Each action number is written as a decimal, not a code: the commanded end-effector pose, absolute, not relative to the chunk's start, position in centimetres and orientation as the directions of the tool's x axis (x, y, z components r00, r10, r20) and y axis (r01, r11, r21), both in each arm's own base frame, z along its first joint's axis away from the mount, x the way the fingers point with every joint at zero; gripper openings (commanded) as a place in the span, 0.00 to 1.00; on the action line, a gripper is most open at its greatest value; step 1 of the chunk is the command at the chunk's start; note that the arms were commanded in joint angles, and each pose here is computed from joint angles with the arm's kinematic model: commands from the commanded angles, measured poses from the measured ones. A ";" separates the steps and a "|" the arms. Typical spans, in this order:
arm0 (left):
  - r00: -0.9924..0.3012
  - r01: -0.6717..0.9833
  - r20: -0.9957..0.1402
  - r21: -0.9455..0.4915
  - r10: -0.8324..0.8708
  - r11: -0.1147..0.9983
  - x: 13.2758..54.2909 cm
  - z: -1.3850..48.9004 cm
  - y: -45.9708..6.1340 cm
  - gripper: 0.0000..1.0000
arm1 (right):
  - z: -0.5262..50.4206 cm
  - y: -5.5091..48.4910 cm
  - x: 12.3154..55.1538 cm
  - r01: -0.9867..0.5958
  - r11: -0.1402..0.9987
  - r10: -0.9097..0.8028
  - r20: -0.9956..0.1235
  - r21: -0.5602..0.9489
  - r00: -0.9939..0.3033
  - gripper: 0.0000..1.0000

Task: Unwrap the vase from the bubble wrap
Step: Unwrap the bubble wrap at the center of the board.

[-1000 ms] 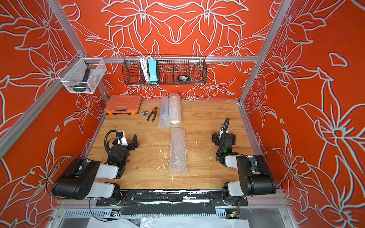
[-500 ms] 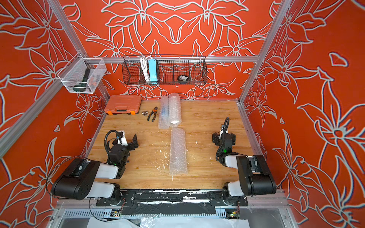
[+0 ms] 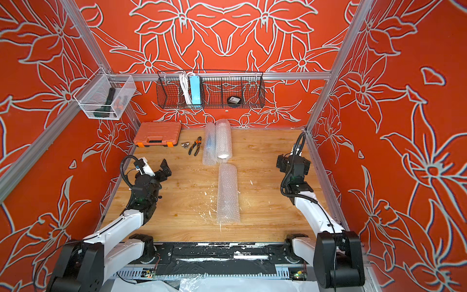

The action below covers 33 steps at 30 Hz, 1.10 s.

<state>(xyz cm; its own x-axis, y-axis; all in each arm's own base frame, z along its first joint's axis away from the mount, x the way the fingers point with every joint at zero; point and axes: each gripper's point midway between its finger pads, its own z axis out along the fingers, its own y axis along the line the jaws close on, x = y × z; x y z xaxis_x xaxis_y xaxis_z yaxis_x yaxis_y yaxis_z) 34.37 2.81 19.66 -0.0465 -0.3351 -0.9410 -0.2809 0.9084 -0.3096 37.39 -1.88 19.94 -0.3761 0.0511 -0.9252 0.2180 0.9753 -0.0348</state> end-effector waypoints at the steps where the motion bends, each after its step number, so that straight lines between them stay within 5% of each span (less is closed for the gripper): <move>1: -0.225 -0.249 -0.829 -0.459 -0.512 0.853 33.6 16.8 0.4 0.98 | 16.5 1.3 35.2 0.104 0.990 0.136 -0.804 0.092 -0.579 0.98; 13: -0.716 0.088 -0.496 -0.762 -0.492 0.641 30.3 12.2 -12.8 0.98 | 16.3 15.4 30.8 -0.304 0.936 -0.125 -0.638 0.178 -0.760 0.98; 33: -0.848 0.124 -0.390 -0.804 -0.359 0.581 28.0 9.3 -18.3 0.94 | 13.6 28.8 29.6 -0.581 0.809 -0.549 -0.473 -0.092 -0.689 0.83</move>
